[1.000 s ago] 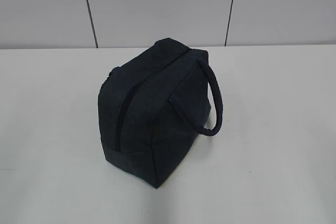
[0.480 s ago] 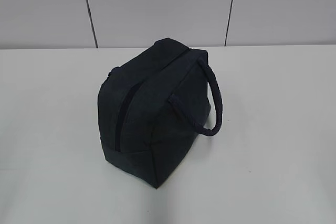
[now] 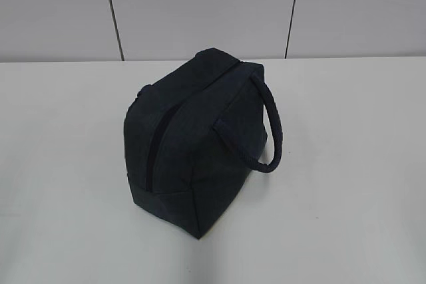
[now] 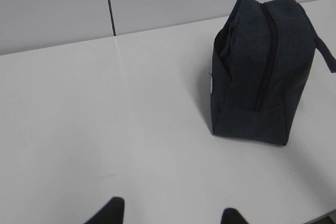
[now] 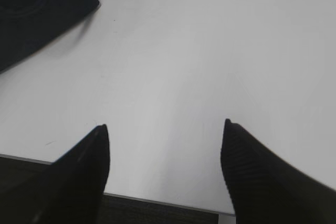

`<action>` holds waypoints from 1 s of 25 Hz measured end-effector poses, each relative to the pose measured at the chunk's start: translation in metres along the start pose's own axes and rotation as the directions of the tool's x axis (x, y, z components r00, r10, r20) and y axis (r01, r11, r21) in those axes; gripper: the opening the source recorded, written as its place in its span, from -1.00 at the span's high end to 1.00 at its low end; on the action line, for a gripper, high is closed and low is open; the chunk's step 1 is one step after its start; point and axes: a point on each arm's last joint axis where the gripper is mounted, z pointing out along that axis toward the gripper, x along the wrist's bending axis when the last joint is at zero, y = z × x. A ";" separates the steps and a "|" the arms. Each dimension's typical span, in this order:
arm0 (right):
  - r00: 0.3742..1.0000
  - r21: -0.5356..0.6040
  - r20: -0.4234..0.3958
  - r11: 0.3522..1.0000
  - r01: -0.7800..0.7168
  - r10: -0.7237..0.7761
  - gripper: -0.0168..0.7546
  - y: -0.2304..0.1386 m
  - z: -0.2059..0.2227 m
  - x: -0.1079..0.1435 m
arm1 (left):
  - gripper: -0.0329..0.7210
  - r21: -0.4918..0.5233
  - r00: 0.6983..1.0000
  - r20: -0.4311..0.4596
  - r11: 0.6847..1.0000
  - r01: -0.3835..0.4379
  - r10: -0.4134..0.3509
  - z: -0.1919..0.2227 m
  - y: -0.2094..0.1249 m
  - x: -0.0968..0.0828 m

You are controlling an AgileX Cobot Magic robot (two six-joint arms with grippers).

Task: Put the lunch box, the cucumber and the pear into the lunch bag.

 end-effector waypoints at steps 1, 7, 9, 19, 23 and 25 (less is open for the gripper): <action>1.000 0.000 0.000 1.000 0.000 0.000 -0.38 0.000 0.000 0.000 | 0.00 0.000 1.000 0.000 1.000 0.000 0.000 0.000 0.000 0.000; 1.000 0.000 0.001 1.000 0.001 -0.001 -0.38 0.000 0.000 0.000 | 0.00 0.000 1.000 0.000 1.000 0.000 0.000 0.000 0.000 0.000; 1.000 -0.001 0.001 1.000 0.001 -0.001 -0.38 0.000 0.000 0.000 | 0.00 -0.001 1.000 -0.002 1.000 0.000 0.000 0.000 0.000 0.000; 0.983 -0.005 0.155 0.996 -0.093 0.093 -0.38 0.000 -0.002 0.002 | 0.00 -0.032 0.971 -0.213 0.994 0.109 -0.113 -0.002 -0.002 -0.003; 0.982 -0.005 0.163 0.995 -0.098 0.098 -0.38 -0.001 -0.002 0.002 | 0.00 -0.035 0.959 -0.251 0.991 0.131 -0.135 -0.002 -0.001 -0.004; 0.982 -0.007 0.163 0.995 -0.098 0.098 -0.38 -0.001 -0.002 0.002 | 0.00 -0.035 0.958 -0.252 0.991 0.131 -0.136 -0.002 -0.001 -0.004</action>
